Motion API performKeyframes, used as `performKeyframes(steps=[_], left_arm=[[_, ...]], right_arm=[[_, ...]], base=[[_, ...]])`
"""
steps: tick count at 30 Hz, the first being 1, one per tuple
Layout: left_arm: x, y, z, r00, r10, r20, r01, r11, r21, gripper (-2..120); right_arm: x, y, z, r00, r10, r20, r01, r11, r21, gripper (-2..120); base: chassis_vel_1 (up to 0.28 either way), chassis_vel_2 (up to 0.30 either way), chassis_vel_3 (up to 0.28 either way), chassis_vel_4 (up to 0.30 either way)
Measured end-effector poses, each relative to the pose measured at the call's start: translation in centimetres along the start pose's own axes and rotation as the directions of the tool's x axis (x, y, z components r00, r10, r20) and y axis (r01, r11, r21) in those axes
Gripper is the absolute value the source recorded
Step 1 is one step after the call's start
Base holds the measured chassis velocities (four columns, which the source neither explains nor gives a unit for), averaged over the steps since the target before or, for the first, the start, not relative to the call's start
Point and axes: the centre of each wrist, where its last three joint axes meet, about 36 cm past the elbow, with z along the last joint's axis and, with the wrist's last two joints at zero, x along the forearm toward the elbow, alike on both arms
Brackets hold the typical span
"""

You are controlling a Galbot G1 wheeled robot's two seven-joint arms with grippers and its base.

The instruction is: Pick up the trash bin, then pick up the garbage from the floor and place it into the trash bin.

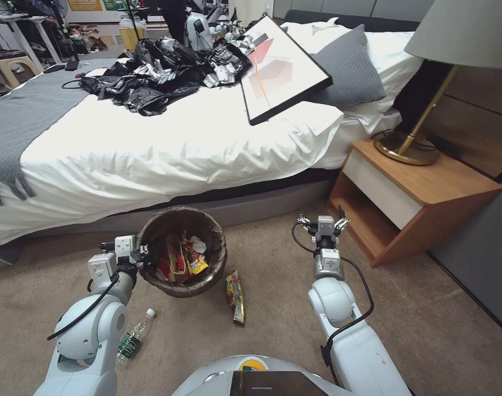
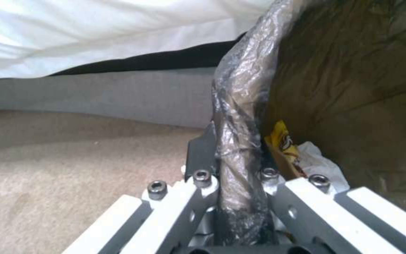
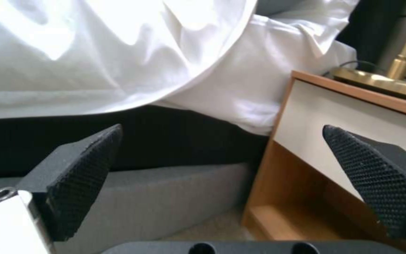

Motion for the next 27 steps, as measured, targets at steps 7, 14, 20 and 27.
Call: performKeyframes(steps=[7,14,20,27], left_arm=[[-0.07,0.01,0.06,1.0,0.001,-0.002,-0.001,1.0,0.002,0],[-0.2,0.11,0.1,1.0,-0.001,-0.004,0.001,1.0,0.006,0],[-0.19,0.11,0.18,1.0,0.001,-0.006,-0.001,1.0,0.008,0],[-0.17,0.13,0.21,1.0,0.003,-0.008,-0.003,1.0,0.011,0]], right_arm=[[-0.02,-0.23,0.25,1.0,0.008,-0.007,-0.008,1.0,0.003,100],[-0.35,-0.26,0.18,1.0,0.009,-0.003,-0.009,1.0,0.0,100],[-0.41,-0.17,0.19,1.0,0.008,-0.004,-0.008,1.0,-0.001,100],[-0.42,-0.13,0.22,1.0,0.009,-0.006,-0.009,1.0,-0.004,100]], base=[[0.0,0.0,0.0,0.0],[0.026,0.027,0.021,0.02],[0.03,0.027,0.032,0.026],[0.01,0.005,0.004,0.002]])
